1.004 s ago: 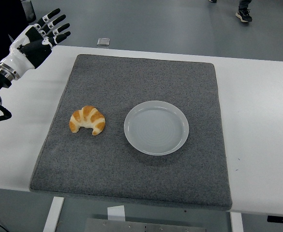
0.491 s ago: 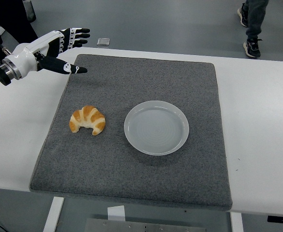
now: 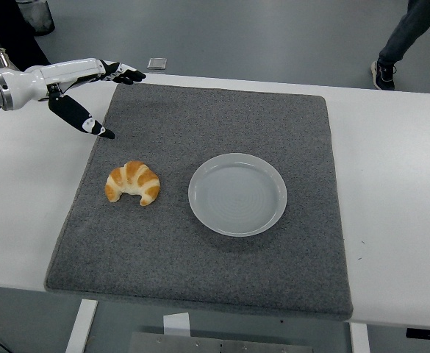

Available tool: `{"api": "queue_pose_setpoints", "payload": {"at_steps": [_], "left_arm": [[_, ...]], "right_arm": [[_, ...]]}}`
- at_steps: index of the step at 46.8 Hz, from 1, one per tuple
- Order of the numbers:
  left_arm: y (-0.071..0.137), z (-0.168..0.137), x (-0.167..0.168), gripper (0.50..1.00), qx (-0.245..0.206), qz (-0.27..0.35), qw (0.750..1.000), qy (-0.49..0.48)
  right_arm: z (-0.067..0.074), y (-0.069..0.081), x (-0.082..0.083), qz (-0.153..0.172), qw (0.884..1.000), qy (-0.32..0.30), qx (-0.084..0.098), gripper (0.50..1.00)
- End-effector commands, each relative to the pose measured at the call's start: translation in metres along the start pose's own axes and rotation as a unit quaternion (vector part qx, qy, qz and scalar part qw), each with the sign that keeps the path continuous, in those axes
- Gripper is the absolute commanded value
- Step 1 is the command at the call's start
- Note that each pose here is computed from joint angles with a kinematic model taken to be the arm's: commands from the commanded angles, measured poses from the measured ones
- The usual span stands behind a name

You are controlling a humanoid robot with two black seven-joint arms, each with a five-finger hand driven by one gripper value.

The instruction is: Place the bread on the plate

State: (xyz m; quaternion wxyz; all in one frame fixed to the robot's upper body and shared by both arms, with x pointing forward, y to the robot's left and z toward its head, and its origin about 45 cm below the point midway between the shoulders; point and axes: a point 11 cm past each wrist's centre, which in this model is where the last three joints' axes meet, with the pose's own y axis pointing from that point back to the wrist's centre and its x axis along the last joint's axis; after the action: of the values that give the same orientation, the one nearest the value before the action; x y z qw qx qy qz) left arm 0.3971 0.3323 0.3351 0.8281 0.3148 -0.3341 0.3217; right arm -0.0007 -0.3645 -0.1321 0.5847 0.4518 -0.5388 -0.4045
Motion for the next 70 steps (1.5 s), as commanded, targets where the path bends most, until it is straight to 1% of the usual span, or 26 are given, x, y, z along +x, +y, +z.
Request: {"api": "queue_pose_setpoints", "payload": {"at_steps": [1,9,21,26,35,42,47,54,70], "left_arm": [[0.002,-0.003,-0.002,0.994,0.010,-0.012,1.000,-0.025],[0.006,-0.002,-0.007,0.996,0.011,-0.028,0.998,-0.053],[0.002,0.014,-0.029,0.994,-0.016,-0.056,0.997,-0.049],[0.000,0.005,-0.050,0.994,-0.012,-0.071,0.997,-0.033],[0.000,-0.013,-0.079,0.994,0.002,-0.077,0.997,-0.026],[-0.010,-0.030,-0.095,0.994,0.011,-0.050,0.998,-0.040],[-0.016,-0.036,-0.112,0.994,0.012,-0.045,0.998,-0.034],[-0.023,-0.036,-0.124,0.994,0.007,-0.044,0.999,-0.029],[-0.035,-0.037,-0.128,0.994,0.003,-0.036,0.999,-0.030]], "right_arm": [[0.000,0.000,0.000,-0.001,1.000,0.000,0.000,0.952],[0.000,0.000,0.000,0.000,1.000,0.000,0.000,0.952],[0.000,0.000,0.000,-0.001,1.000,0.000,0.000,0.952],[0.000,0.000,0.000,0.000,1.000,0.000,0.000,0.952],[0.000,0.000,0.000,0.000,1.000,-0.001,0.000,0.952],[0.000,0.000,0.000,0.000,1.000,0.000,0.000,0.952],[0.001,0.000,-0.001,-0.001,1.000,0.000,-0.001,0.952],[0.000,0.000,0.000,0.000,1.000,0.000,0.000,0.952],[0.000,0.000,0.000,0.000,1.000,-0.001,0.000,0.952]]}}
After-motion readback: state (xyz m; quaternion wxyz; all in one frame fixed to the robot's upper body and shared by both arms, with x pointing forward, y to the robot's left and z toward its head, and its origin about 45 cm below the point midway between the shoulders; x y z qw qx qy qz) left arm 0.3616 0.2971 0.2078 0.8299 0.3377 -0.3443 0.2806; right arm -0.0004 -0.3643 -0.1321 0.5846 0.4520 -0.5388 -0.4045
